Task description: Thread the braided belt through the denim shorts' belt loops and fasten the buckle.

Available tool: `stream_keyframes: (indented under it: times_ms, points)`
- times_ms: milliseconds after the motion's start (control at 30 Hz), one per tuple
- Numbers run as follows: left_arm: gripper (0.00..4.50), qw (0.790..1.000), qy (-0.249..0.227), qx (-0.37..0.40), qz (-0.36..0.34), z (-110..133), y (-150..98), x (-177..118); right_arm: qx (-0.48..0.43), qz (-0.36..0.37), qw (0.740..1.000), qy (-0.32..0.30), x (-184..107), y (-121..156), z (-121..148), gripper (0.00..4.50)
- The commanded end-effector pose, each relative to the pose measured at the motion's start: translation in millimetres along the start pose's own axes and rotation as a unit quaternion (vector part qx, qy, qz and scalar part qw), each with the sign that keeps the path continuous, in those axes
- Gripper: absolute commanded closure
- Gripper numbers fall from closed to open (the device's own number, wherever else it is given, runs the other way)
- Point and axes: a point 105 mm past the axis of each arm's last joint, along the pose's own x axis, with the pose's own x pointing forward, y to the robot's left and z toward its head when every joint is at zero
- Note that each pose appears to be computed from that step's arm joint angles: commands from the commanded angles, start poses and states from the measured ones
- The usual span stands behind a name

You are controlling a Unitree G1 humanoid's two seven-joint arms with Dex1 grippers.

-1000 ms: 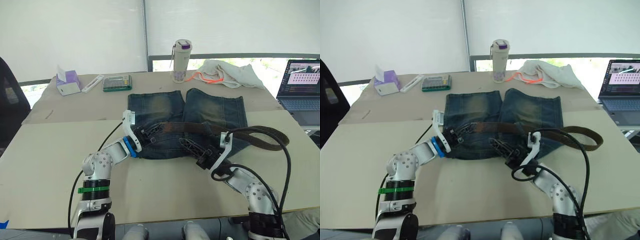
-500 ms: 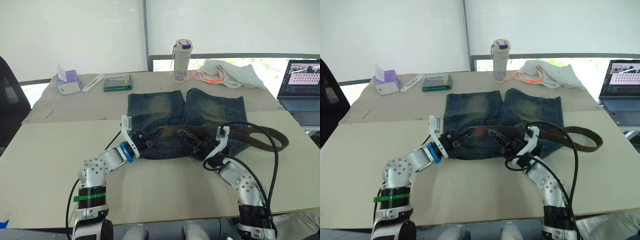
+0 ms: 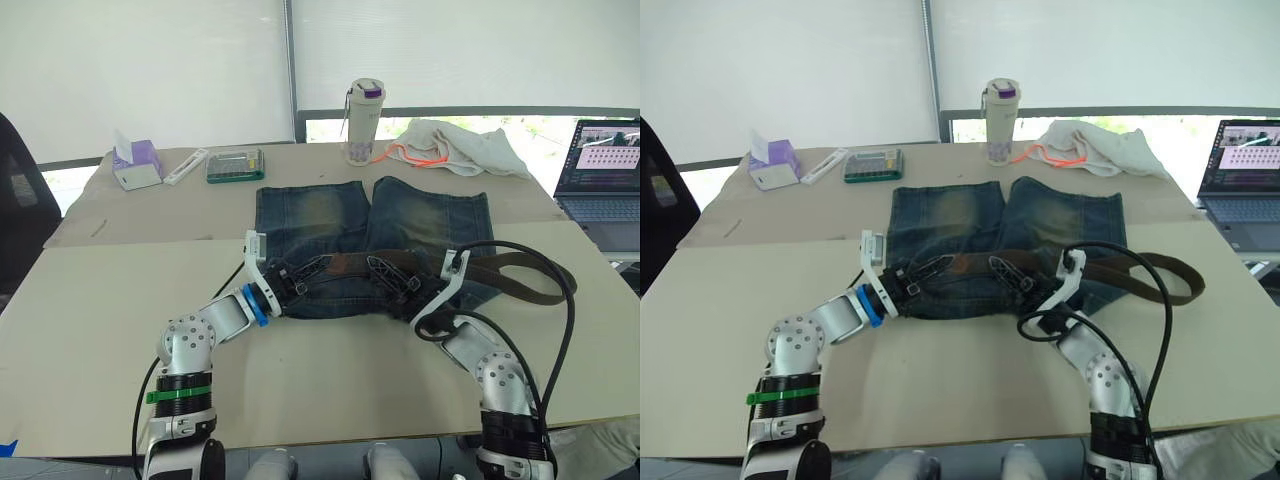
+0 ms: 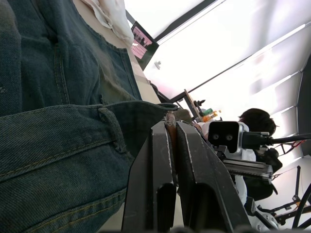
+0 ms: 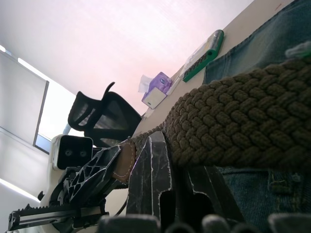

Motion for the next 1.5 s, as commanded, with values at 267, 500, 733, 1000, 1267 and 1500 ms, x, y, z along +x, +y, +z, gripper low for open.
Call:
stream_keyframes:
  times_ms: [267, 500, 733, 1000, 1267, 1500]
  points:
    - [1.77, 0.984, 0.011, 0.176, 0.015, 8.5, -9.7, -5.8, -0.031, -0.051, 0.997, -0.05, -6.8, -14.3, 30.2, 4.5]
    - [0.02, 0.927, 0.083, 0.364, 0.025, 11.9, 9.3, -22.7, -0.032, -0.129, 0.99, -0.047, -30.3, -44.0, 48.3, 4.5]
    - [0.02, 0.905, 0.086, 0.417, -0.016, 9.9, 5.4, -26.2, -0.009, -0.172, 0.982, -0.077, -46.8, -60.0, 64.7, 4.5]
    - [0.02, 0.894, 0.083, 0.438, -0.048, 9.9, -1.6, -23.8, 0.006, -0.196, 0.979, -0.052, -58.0, -68.3, 55.8, 4.5]
    - [0.02, 0.894, 0.092, 0.436, -0.051, 6.6, 3.4, -23.0, 0.023, -0.164, 0.986, -0.019, -50.7, -57.7, 42.8, 4.5]
    - [0.02, 0.917, 0.045, 0.395, -0.035, 19.6, 6.0, -24.3, 0.067, -0.145, 0.987, 0.01, -28.1, -55.1, 20.8, 4.5]
